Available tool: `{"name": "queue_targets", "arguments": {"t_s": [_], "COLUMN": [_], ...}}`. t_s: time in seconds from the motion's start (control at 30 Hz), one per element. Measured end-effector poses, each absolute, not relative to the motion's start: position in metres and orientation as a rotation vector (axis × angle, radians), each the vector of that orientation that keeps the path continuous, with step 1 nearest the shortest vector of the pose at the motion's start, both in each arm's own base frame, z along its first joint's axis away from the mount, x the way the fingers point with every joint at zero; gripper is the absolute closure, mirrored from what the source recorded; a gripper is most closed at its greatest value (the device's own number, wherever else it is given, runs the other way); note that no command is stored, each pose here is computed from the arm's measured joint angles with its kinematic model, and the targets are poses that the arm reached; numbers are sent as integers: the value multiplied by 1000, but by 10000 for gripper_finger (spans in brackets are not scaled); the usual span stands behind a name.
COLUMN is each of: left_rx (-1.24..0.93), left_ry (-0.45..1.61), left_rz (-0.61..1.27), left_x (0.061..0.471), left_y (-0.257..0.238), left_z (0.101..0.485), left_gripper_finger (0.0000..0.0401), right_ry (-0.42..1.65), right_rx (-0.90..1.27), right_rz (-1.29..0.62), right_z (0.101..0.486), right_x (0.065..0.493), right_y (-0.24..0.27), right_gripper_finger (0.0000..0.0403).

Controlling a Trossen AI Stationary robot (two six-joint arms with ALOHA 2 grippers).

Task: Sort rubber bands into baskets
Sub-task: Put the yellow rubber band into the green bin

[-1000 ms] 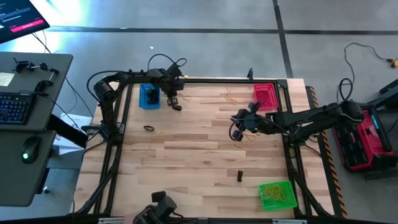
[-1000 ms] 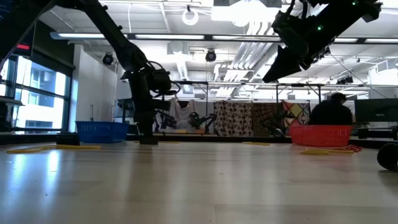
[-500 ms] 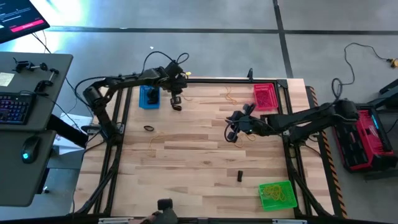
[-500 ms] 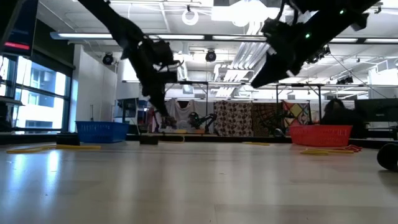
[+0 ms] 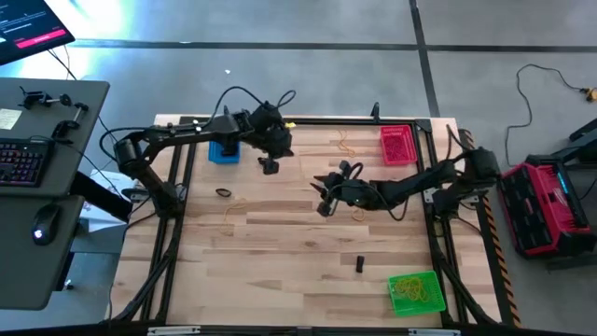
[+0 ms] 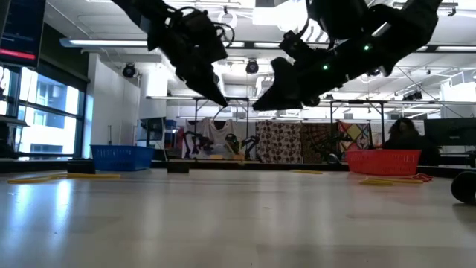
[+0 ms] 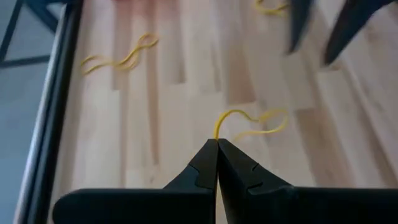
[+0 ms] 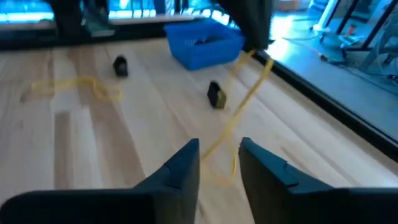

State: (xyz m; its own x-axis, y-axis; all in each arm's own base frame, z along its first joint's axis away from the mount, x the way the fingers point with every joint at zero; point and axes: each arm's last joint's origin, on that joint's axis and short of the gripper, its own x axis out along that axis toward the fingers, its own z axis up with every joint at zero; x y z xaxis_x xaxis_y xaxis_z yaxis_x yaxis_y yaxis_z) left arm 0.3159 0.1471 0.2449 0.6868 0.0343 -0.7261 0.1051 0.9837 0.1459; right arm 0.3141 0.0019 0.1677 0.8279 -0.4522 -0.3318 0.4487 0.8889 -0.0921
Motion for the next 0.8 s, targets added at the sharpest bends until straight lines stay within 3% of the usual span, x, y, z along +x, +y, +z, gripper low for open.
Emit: {"name": "queue_targets", "arguments": {"t_s": [0.23,0.6,0.7,0.8], "left_rx": [207,237,230,232], "left_ry": [774,734,734,737], "left_rz": [-99,-153,-157,-165], "left_x": [331,343,344,344], "left_y": [116,88,84,81], "left_z": [248,250,250,250], "left_gripper_finger": [401,401,401,401], "right_ry": [269,226,226,225], "right_rx": [46,83,83,79], "right_rz": [-533,-495,-490,-490], "right_z": [165,169,169,169], "right_x": [321,322,322,322], "right_y": [-8,-8,-6,-2], "right_gripper_finger": [254,249,262,308]}}
